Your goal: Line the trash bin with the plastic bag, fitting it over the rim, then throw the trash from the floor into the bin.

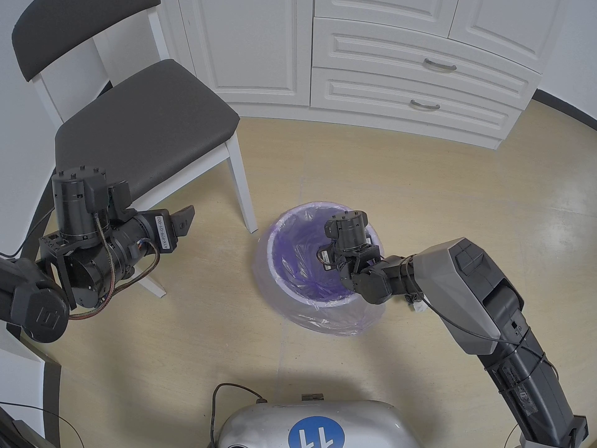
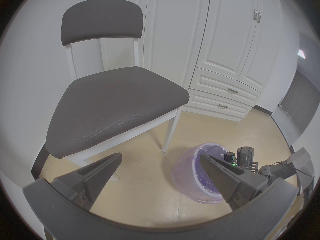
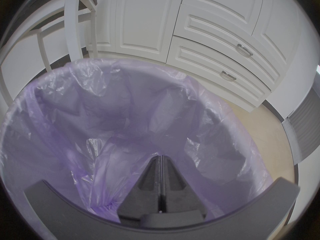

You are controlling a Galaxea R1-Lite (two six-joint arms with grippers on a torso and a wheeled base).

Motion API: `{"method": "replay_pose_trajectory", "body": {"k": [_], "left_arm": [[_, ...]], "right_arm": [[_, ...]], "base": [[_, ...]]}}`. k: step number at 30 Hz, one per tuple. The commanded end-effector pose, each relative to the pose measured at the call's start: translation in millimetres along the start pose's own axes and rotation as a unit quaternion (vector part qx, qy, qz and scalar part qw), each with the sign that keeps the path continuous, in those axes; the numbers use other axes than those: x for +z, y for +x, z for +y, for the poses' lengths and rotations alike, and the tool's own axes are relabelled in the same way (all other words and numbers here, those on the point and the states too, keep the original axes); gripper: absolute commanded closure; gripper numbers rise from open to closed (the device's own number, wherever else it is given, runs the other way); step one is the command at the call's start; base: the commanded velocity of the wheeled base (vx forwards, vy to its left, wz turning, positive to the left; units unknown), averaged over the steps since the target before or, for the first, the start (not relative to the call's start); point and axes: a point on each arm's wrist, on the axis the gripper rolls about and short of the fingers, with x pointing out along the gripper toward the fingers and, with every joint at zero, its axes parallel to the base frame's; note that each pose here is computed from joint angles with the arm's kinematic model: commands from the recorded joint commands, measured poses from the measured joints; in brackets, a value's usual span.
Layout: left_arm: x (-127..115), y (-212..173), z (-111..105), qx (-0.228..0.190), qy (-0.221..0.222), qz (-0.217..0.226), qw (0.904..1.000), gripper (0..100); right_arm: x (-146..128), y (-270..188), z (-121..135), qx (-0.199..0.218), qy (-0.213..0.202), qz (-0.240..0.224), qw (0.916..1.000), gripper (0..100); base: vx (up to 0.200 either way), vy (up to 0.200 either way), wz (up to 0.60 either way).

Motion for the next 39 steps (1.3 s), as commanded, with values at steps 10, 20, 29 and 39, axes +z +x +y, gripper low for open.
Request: {"method": "replay_pose_trajectory", "body": {"k": [10,20,29,39], "left_arm": [[0,1,0,0.000,0.000,0.001,1.0000,0],[3,-3,1,-0.001,-0.002,-0.006,1.0000,0],[3,-3,2,0.001,-0.002,-0.006,1.0000,0],[3,-3,2,0.001,-0.002,-0.006,1.0000,0]], "right_arm": [[33,-40,21,0.021,-0.005,0.015,0.9997,100],[-1,-46,40,0.051,-0.046,0.108,0.9918,100],[-14,-46,25,0.069,-0.075,0.191,0.9763,100],[-13,-47,20,0.066,-0.077,0.200,0.9745,100]], "base": [[0.000,0.000,0.00],[0.000,0.000,0.00],[0.000,0.000,0.00],[0.000,0.000,0.00]]}}
